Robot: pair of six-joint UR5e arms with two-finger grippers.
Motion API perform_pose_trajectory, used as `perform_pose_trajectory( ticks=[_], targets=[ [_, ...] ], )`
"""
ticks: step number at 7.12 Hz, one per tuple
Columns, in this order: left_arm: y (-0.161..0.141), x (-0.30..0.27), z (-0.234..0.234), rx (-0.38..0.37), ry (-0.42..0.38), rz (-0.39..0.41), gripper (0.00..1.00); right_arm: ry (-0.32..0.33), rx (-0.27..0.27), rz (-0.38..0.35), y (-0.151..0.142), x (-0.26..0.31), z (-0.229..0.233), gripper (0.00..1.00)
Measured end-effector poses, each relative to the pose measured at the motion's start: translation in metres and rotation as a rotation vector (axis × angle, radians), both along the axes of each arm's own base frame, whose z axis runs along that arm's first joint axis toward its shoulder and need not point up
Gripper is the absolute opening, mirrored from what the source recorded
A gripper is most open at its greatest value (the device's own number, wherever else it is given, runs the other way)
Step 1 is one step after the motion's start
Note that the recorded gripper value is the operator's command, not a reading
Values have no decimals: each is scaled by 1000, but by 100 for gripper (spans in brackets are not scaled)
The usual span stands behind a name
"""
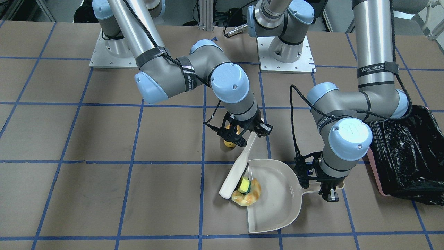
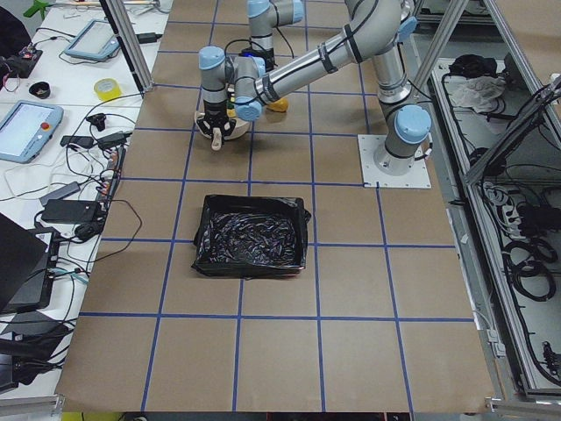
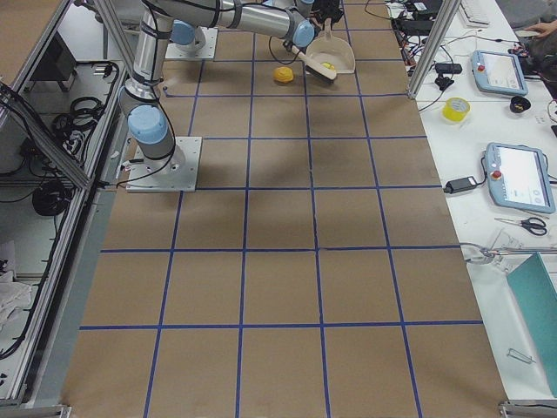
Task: Sweep and dump trash into bin
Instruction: 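Sweep the sponge and cracker into the dustpan with the right gripper's brush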
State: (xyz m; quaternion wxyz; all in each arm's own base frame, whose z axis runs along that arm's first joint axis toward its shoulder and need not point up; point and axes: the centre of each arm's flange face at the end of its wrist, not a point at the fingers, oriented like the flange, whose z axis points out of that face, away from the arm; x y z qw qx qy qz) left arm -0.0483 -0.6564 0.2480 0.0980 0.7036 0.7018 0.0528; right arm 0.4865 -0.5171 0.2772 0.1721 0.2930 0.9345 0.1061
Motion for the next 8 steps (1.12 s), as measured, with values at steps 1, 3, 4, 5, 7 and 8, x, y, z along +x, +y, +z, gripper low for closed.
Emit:
perform_pose_trajectory(
  ticks=[1,3,4,5,7,8],
  targets=[
    [0,0,0,-1,0,0,0,-23,4,-16,-11,9,2,0],
    [0,0,2,-3,0,0,0,-55,30,-38,-17,25,-4,0],
    [0,0,2,-3,0,1,0,-70,35,-43,-15,34,-1,0],
    [0,0,2,-3,0,1,0,-79,33,-46,-12,42,4,0],
    [0,0,2,-4,0,4,0,-66,27,-37,1,55,15,0],
    [1,0,3,-5,3,6,0,-35,35,-34,10,55,23,0]
  ],
)
